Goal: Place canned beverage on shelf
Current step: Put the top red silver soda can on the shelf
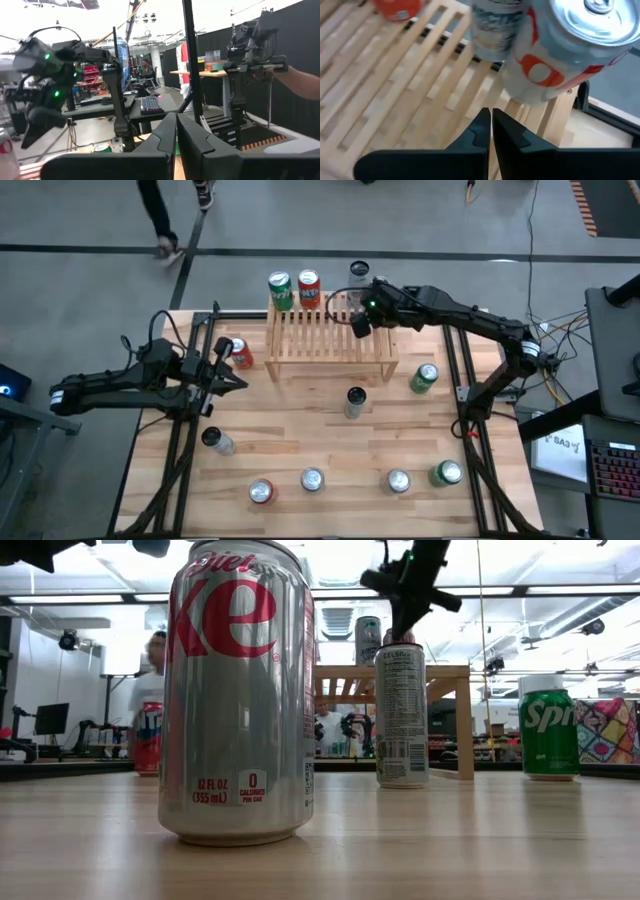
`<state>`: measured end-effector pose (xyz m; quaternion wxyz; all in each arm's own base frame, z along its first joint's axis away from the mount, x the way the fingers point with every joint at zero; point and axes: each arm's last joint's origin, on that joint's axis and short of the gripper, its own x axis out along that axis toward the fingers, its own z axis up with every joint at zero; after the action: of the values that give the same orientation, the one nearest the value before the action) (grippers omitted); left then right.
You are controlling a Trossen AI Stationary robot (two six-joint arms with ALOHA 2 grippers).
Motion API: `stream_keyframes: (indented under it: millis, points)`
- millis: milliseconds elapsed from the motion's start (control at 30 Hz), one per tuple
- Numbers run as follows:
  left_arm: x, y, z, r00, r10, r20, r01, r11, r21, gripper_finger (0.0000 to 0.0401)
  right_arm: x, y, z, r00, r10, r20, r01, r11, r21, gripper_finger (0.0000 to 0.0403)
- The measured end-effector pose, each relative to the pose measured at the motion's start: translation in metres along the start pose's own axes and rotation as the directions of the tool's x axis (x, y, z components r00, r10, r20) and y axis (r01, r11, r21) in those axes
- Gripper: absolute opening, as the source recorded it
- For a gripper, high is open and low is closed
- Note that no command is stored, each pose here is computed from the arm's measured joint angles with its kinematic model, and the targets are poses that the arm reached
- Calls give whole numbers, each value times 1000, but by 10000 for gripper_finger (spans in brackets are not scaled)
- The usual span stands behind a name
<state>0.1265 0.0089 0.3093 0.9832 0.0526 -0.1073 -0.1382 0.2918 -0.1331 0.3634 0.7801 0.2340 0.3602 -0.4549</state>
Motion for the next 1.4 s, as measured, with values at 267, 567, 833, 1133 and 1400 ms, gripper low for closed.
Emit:
stream_keyframes:
  millis: [267,567,833,1133,1400]
  points:
    - [9,4,-18,998,-3,-61,-8,984,-179,0,-34,25,-26,996,93,-10,-94,985,-146,9]
    - [23,5,-41,999,-22,-45,2,920,-393,0,-61,60,-61,978,206,-39,-207,925,-317,9]
    - [45,-9,-54,992,-66,-103,2,851,-526,0,-77,76,-83,964,259,-55,-259,882,-394,9]
    - [68,-32,-46,967,-217,-130,55,682,-729,0,-90,86,-99,951,301,-73,-303,852,-426,9]
    - [79,-61,-43,931,-282,-231,-13,608,-794,0,-105,95,-119,934,341,-102,-350,825,-444,9]
